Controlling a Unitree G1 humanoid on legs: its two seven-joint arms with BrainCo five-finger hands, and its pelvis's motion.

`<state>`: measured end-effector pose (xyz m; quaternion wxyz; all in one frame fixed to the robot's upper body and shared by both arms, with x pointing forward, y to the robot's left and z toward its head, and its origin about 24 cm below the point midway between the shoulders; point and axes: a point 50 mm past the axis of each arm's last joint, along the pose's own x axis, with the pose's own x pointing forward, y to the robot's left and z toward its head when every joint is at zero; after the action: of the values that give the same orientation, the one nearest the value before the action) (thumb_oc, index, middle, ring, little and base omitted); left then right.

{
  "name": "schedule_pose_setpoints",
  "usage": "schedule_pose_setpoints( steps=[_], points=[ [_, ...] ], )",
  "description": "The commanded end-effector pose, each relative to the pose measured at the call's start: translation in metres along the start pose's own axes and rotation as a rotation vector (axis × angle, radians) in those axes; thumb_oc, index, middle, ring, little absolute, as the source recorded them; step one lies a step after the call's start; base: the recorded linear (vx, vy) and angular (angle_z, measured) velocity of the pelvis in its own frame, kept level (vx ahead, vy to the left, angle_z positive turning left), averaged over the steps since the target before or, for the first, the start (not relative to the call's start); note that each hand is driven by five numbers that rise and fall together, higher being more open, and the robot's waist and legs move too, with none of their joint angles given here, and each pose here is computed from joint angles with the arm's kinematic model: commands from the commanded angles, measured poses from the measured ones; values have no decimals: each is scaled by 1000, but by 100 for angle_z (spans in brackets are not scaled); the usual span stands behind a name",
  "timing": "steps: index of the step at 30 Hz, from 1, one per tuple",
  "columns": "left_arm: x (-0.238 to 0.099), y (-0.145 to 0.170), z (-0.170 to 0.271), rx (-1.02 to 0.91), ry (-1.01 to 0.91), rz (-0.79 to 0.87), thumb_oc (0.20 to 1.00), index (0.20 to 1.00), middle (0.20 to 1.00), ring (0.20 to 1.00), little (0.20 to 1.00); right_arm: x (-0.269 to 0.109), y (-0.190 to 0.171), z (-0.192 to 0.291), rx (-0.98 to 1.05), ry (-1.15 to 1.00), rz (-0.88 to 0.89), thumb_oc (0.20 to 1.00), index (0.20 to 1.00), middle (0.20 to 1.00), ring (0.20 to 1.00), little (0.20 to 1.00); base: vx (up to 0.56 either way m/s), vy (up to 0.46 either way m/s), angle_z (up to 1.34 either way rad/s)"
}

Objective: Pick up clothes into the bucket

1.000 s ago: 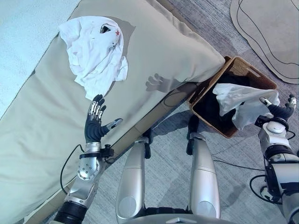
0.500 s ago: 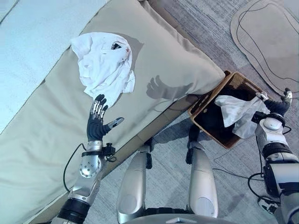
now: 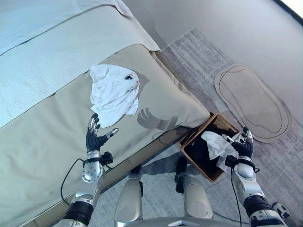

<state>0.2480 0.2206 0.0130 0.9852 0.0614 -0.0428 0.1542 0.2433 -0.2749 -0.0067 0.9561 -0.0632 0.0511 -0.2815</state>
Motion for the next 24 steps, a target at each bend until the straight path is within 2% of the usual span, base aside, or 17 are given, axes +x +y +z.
schedule_pose_setpoints(
  steps=[1,5,12,13,19,24],
  points=[
    [16,11,21,75,-122,50,1000,1000,1000,1000,1000,8,6,35,63,-175,20,1000,1000,1000,1000,1000,71,170,14],
    [24,10,24,169,-154,48,1000,1000,1000,1000,1000,9,17,35,103,-160,42,1000,1000,1000,1000,1000,55,183,4],
    [63,25,37,432,-202,150,1000,1000,1000,1000,1000,9,52,32,129,-107,136,1000,1000,1000,1000,1000,4,105,-15],
    [78,36,46,498,-214,209,1000,1000,1000,1000,1000,8,52,30,126,-101,148,1000,1000,1000,1000,1000,-14,56,-15],
    [112,58,86,653,-291,328,1000,1000,1000,1000,1000,7,42,24,83,-91,141,1000,1000,1000,1000,1000,-13,21,-4],
    [124,74,111,805,-353,383,1000,1000,1000,1000,1000,7,34,27,76,-120,143,1000,1000,1000,1000,1000,-36,22,-7]
  ],
)
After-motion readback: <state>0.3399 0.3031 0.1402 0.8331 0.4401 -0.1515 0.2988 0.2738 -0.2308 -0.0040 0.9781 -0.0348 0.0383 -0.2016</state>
